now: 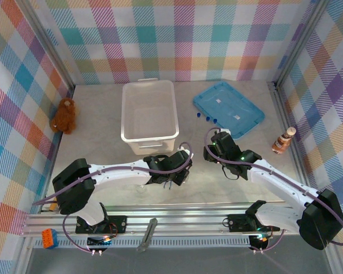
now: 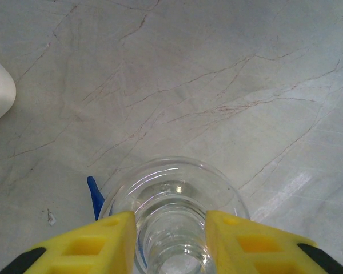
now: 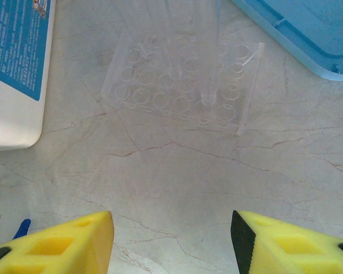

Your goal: Organize the chemistry lab equipment

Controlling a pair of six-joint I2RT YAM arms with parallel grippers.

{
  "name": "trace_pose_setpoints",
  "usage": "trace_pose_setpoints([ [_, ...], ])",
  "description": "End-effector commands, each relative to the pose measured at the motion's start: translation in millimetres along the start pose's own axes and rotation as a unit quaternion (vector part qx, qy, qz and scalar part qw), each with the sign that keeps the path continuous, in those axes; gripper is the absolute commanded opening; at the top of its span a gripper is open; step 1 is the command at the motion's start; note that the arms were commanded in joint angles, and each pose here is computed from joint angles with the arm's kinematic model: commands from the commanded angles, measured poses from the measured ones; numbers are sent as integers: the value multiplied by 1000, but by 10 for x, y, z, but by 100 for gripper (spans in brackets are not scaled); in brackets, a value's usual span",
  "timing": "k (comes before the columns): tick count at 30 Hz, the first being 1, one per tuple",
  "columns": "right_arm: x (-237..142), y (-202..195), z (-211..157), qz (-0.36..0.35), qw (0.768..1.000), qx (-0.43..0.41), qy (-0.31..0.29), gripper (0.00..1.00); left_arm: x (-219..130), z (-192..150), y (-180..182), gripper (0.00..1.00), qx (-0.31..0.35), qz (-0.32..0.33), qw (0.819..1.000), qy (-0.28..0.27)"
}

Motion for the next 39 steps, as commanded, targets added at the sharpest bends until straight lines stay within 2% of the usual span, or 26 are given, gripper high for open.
trace_pose_setpoints([
  [1,26,21,-18,5,1000,4,-1,58,2,-60,3,34,0,5,1000,7],
  [9,18,15,-13,2,1000,6,-3,58,-18,-54,1,15,0,5,1000,7],
  [12,3,10,-7,1,1000,6,-5,58,-75,-15,-17,12,0,-2,1000,3],
  [17,-22,2,10,-2,1000,4,-10,58,-241,109,-72,10,1,-17,1000,-6],
  [26,-63,-28,14,-12,1000,3,-16,58,-743,439,-202,8,-3,-59,998,-33],
  [33,-135,-46,60,-16,999,1,-29,58,-1311,795,-266,8,-6,-76,994,-77],
  [39,-180,-24,122,-6,999,3,-35,58,-1650,1165,-161,8,-27,-50,992,-110],
])
Point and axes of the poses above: each hand's point on the last joint's axis, 136 mm out from that joint toward the fingers, its own x axis out along the fingers, its own y axis along the line the jaws close on, z = x × y, the point moved 9 cm from there along -x, back along the fingers, and after that the axes turned 14 degrees about -x, right-handed, at the moved point
